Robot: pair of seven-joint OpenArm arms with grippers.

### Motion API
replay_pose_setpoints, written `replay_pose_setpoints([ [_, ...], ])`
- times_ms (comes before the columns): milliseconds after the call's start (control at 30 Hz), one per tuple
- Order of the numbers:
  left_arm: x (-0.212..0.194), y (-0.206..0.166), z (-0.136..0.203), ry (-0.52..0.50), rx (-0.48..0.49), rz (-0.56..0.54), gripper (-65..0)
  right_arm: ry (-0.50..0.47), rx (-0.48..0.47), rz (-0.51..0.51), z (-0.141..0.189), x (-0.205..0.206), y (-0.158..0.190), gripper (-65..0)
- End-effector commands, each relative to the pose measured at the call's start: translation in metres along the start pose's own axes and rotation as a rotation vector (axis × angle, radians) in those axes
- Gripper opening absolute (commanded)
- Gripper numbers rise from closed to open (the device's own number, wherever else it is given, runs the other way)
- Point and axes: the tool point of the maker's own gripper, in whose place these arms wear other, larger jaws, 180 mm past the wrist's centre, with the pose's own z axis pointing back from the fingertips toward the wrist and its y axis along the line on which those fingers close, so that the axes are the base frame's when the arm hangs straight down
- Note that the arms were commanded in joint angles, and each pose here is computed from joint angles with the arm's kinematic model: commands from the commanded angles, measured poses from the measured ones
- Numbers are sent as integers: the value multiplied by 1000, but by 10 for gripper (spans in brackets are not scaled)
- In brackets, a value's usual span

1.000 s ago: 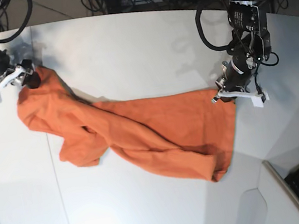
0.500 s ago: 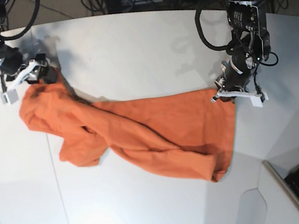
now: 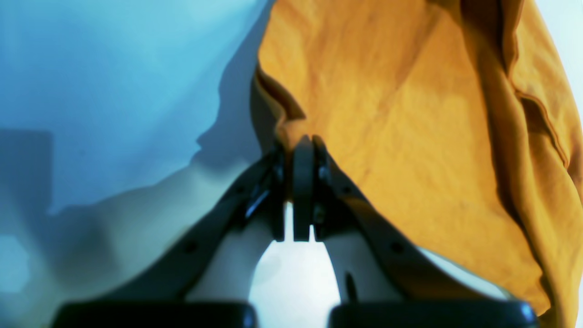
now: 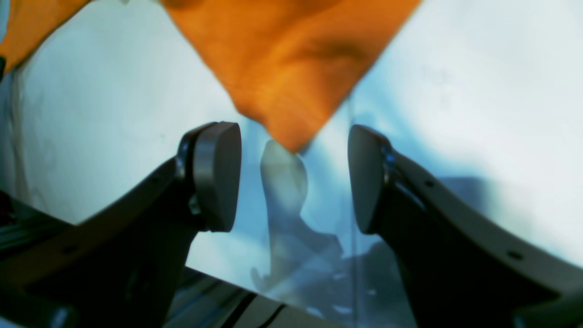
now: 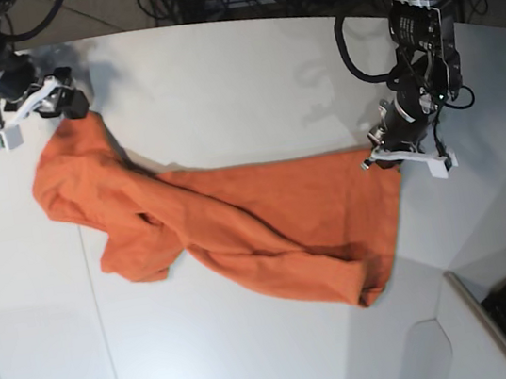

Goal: Layout the t-shirt on the table in an organized manner, then fold the t-shirt properly
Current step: 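Adjust the right gripper's hold on the shirt edge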

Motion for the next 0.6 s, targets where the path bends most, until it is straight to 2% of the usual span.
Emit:
replay_pose_setpoints([
  [0,14,-5,1,-37,-20,-11,-650,20,1,8,-2,-2,1,-305],
  [433,15,-7,1,-40,-23,-12,-650,23,29,-44,-21,5,1,-311],
  [500,14,-5,1,-37,-19,-12,-650,21,27,-46,-21,4,0,-357],
  [567,14,-4,1,-36,-17,-13,-650,1,7,-76,-16,6,-8,-477],
])
